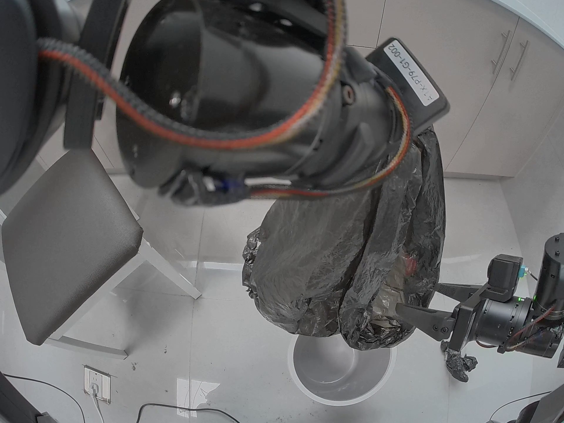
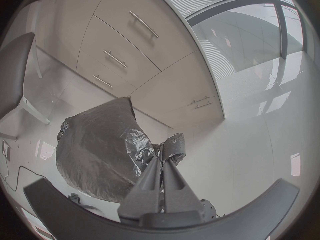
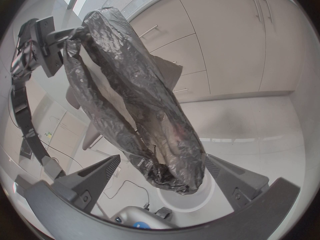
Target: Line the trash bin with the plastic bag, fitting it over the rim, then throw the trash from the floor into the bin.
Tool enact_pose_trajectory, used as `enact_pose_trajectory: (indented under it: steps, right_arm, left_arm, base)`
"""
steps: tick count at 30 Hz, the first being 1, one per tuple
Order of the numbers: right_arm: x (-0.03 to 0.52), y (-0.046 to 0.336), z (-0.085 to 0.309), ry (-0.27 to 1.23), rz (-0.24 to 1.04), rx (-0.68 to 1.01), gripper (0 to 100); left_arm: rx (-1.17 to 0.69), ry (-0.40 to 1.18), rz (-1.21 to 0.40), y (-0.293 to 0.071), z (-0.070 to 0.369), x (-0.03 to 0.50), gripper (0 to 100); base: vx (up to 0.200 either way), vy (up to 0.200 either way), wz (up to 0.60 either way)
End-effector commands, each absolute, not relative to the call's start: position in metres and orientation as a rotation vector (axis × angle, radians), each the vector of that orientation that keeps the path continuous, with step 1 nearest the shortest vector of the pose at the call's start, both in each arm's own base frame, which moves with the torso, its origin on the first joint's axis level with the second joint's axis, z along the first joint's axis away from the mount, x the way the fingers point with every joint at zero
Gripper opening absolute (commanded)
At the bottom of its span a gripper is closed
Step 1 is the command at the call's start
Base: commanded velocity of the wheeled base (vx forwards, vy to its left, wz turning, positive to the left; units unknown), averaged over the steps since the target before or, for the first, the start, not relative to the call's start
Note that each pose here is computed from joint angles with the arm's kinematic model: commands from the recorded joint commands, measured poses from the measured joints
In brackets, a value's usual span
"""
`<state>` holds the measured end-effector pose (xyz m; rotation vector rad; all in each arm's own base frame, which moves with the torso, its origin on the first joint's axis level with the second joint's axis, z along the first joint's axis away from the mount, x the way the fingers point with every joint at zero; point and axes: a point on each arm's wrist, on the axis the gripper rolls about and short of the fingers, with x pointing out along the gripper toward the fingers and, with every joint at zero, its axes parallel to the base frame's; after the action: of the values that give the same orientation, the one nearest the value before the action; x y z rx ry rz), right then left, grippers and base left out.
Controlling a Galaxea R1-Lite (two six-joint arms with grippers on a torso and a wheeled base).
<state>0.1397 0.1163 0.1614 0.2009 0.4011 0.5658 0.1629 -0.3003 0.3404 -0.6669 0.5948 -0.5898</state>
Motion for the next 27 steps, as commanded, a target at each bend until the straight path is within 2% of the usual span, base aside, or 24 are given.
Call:
enact_pose_trajectory:
  steps: [1, 11, 27]
  right_arm:
    - [0.153, 0.117, 0.158, 0.413, 0.525, 0.168, 100]
    - [0.158, 0.118, 0.163, 0.337, 0.5, 0.139, 100]
    - [0.206, 0.155, 0.142, 0.273, 0.493, 0.134, 100]
  left_arm:
    - [-0.653, 0.61, -0.6, -0.305, 0.337, 0.159, 0]
    - [-0.643, 0.619, -0.596, -0.301, 0.338, 0.157, 0]
    - [-0.649, 0.636, -0.63, -0.295, 0.344, 0.154, 0]
  base:
    - [0.0, 0.0, 0.0]
    - [0.0, 0.0, 0.0]
    - [0.0, 0.0, 0.0]
